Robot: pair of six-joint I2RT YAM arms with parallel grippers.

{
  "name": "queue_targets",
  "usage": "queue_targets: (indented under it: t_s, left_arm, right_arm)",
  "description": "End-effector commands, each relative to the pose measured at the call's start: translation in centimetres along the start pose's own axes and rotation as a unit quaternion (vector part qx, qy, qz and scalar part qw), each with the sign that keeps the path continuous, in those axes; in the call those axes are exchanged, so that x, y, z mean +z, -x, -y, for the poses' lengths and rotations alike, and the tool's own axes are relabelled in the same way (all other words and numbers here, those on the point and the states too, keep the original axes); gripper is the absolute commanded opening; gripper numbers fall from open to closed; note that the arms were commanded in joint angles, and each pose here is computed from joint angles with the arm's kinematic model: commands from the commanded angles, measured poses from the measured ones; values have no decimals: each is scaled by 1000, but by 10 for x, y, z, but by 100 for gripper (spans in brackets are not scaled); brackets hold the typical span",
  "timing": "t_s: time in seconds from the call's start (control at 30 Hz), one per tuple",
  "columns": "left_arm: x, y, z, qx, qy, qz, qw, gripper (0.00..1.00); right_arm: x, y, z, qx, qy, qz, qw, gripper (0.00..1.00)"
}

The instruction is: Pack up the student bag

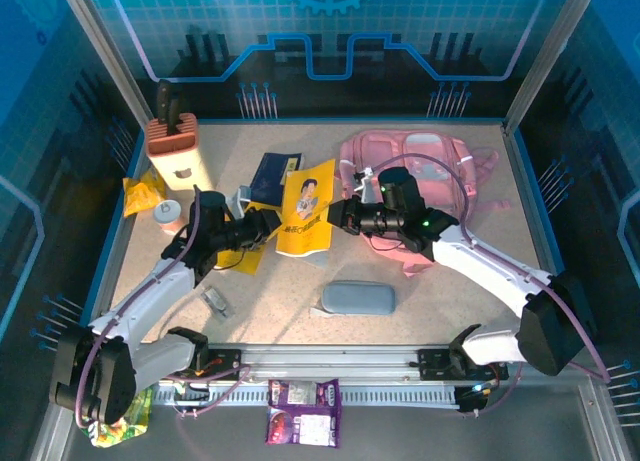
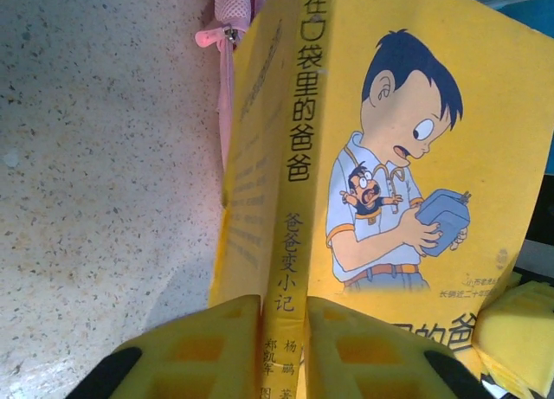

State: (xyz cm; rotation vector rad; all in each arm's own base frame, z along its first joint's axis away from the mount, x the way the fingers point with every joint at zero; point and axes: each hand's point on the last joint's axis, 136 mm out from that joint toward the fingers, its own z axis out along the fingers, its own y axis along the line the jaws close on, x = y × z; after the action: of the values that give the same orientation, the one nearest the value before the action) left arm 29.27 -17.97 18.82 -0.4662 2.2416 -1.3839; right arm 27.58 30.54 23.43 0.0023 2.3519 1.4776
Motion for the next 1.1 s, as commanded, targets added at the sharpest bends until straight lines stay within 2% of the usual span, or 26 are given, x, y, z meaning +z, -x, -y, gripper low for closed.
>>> queue_targets:
  t_s: [0.0, 0.23, 0.33, 0.5, 0.63, 0.77, 0.87, 1.07]
  left_arm:
    - [-5, -11, 52, 55, -69, -34, 996, 13]
    - [-10, -1, 69, 70, -82, -14, 994, 1]
    - [-12, 3, 76, 74, -86, -6, 994, 0]
    - [-13, 9, 84, 78, -90, 2, 993, 0]
    - [-16, 15, 94, 80, -95, 12, 992, 0]
    - [-19, 22, 106, 71, -110, 25, 991, 0]
    - [-21, 27, 114, 64, -119, 39, 990, 0]
    - [-21, 30, 137, 54, -143, 54, 987, 0]
  right_arm:
    - [-2, 2, -11, -22, 28, 7, 999, 11]
    - [-7, 0, 5, -9, 7, 9, 1000, 24]
    - [-8, -2, 15, 4, -4, 7, 1000, 28]
    - [-10, -6, 34, 22, -26, 8, 999, 45]
    - [-14, -5, 48, 44, -40, 16, 998, 62]
    - [-14, -6, 46, 54, -32, 12, 998, 87]
    - [-14, -7, 48, 67, -32, 11, 997, 99]
    - [-8, -5, 37, 96, 20, 10, 995, 100]
